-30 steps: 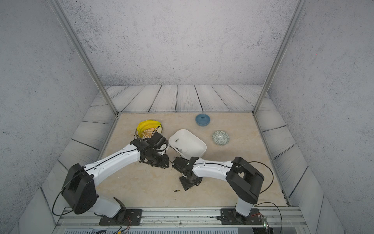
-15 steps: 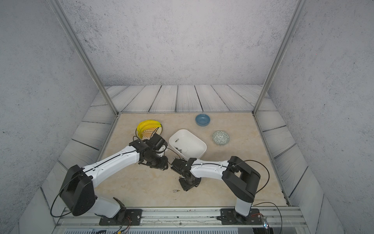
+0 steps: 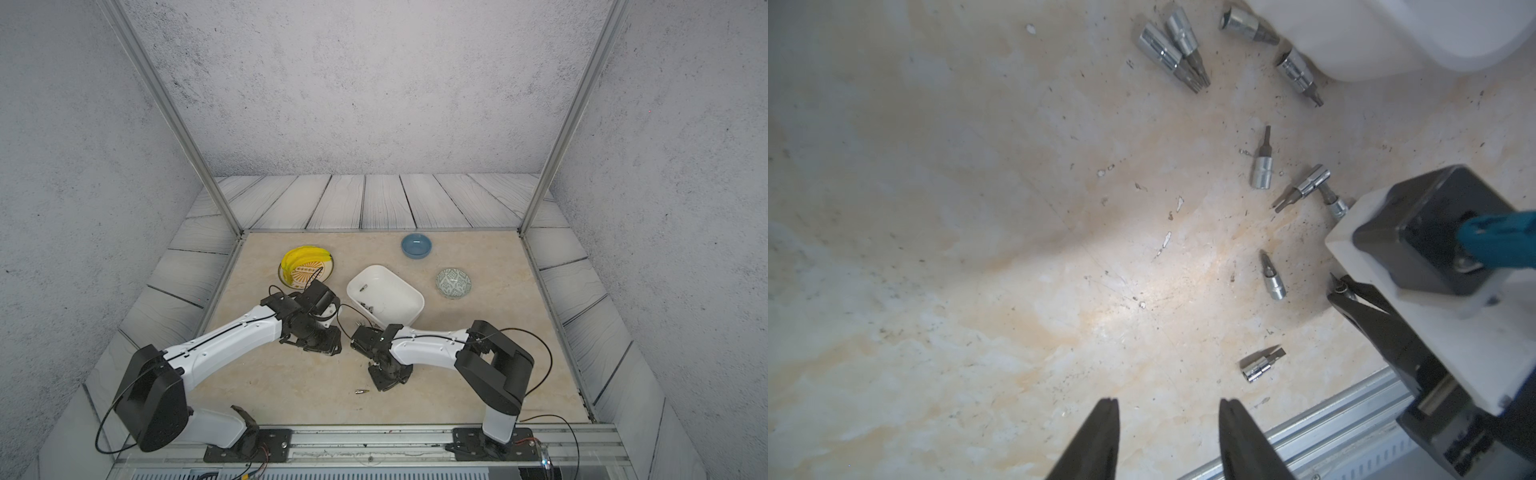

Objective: Put the bit on the desktop into the storage box
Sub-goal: Pick up the screwdriver bit from the center of the board, then place the screwdriver bit in the storage box.

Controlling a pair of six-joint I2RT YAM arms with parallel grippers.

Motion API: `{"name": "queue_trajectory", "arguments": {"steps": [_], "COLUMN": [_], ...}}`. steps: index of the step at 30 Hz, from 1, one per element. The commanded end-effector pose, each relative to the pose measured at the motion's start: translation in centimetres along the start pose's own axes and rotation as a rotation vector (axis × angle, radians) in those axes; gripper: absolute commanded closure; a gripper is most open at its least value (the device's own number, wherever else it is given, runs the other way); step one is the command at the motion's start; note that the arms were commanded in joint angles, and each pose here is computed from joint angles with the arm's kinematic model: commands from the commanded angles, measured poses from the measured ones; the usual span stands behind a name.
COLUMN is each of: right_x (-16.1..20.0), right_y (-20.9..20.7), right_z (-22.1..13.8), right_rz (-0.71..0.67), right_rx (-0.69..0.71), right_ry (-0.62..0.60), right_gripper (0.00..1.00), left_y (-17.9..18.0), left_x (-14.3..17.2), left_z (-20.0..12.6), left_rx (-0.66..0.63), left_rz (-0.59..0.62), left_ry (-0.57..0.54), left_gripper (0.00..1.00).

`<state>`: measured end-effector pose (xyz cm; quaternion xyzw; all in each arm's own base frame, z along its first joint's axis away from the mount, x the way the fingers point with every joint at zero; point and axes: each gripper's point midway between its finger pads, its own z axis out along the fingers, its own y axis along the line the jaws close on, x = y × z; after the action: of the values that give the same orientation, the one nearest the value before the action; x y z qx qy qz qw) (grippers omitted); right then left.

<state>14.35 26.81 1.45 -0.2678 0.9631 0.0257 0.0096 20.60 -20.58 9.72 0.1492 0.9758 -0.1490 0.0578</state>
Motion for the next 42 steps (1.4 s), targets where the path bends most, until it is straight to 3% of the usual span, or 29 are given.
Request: {"name": "queue_trajectory", "arguments": {"steps": [1, 4, 10, 17, 26, 35, 42], "right_x": [0.9, 0.5, -0.7, -3.5, -9.8, -16.1, -18.0], "right_y": [0.1, 0.0, 0.1, -0.7, -5.7, -9.6, -10.9], "right_z": [0.7, 0.3, -2.0, -7.9, -14.7, -10.4, -7.2], "right_rz": [0.001, 0.004, 0.003, -0.014, 0.029, 0.068, 0.086], "right_rx": [0.015, 0.021, 0.027, 0.071, 0.101, 0.066, 0.083], "right_ry": [0.047, 0.025, -0.036, -0.142, -0.276, -0.213, -0.146], "right_gripper": [0.88, 1.0, 1.0, 1.0, 1.0, 1.0, 1.0], "left_y": [-0.1, 0.1, 0.7, 0.6, 0.5, -0.7, -1.6], "left_x": [0.4, 0.5, 1.5, 1.9, 2.5, 3.1, 3.6], "left_z": [-0.4, -0.3, 1.0, 1.3, 1.3, 2.2, 3.3], "left_rx": [0.019, 0.018, 0.009, 0.023, 0.023, 0.025, 0.026], "left_rz": [-0.009, -0.012, -0.021, -0.026, -0.017, -0.005, 0.005], "left_ry": [-0.011, -0.028, 0.0, -0.003, 0.001, 0.018, 0.034], "left_gripper": [0.55, 0.55, 0.55, 0.55, 0.55, 0.55, 0.55]}}
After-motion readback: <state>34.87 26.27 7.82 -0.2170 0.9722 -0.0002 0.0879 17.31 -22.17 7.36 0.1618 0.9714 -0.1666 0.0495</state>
